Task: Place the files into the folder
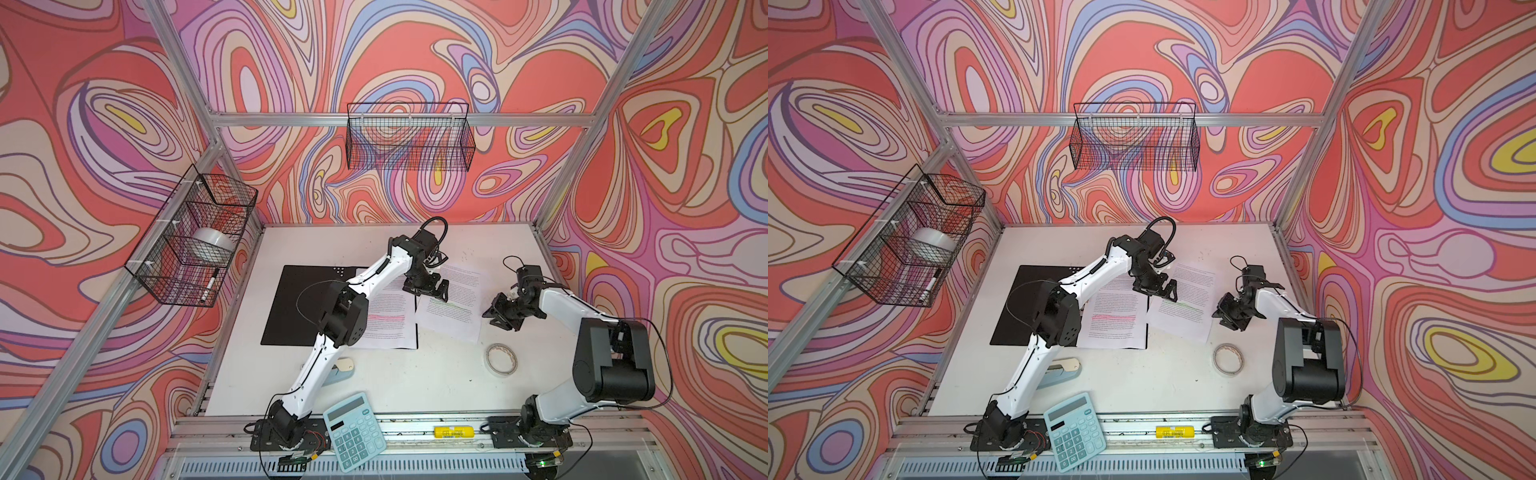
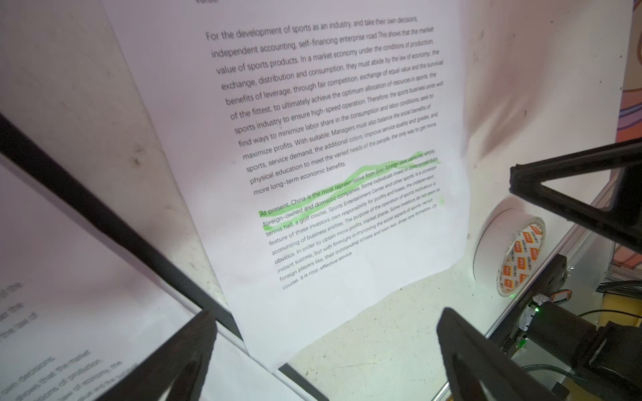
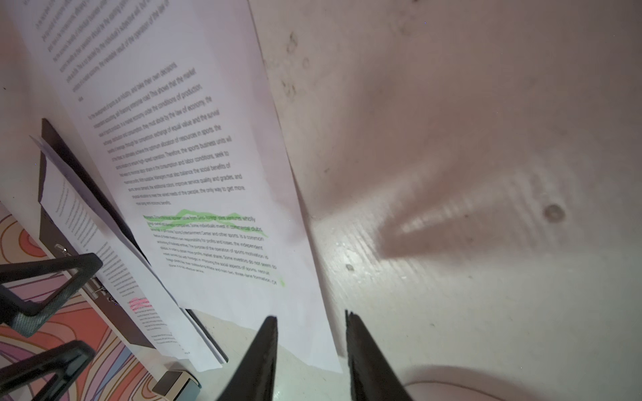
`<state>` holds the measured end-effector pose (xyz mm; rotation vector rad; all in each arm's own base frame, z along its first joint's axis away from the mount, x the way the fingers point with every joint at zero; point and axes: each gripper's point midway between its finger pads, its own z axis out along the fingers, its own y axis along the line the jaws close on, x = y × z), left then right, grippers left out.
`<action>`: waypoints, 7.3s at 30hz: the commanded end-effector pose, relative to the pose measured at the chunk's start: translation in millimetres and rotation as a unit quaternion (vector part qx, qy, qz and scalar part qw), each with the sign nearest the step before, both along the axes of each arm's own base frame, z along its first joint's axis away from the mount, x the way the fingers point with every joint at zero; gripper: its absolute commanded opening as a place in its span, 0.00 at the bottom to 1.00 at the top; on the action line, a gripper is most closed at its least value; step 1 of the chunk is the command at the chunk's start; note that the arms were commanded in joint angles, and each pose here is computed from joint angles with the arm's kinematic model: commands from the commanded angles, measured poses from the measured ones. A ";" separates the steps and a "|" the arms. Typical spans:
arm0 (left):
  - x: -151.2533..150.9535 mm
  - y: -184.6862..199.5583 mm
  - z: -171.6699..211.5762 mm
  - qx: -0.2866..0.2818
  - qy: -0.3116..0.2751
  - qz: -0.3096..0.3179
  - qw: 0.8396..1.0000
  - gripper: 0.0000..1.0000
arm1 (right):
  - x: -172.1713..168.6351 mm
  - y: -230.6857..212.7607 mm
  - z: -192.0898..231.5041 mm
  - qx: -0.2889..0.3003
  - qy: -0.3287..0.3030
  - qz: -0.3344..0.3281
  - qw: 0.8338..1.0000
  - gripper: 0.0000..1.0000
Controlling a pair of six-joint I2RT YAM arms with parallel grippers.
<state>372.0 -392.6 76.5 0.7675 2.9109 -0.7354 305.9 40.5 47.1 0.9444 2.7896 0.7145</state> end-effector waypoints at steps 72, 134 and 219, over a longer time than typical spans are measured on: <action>49.8 73.9 173.6 -0.146 -0.096 0.049 0.983 1.00 | 59.5 28.6 94.9 0.135 -0.222 0.075 0.963 0.00; 111.1 280.4 201.8 -0.178 -0.086 0.322 0.926 1.00 | 24.1 249.2 90.0 0.193 -0.186 0.186 0.945 0.00; 114.4 273.5 193.7 -0.194 -0.065 0.321 0.925 1.00 | -7.1 250.4 5.9 0.123 -0.095 0.134 0.979 0.26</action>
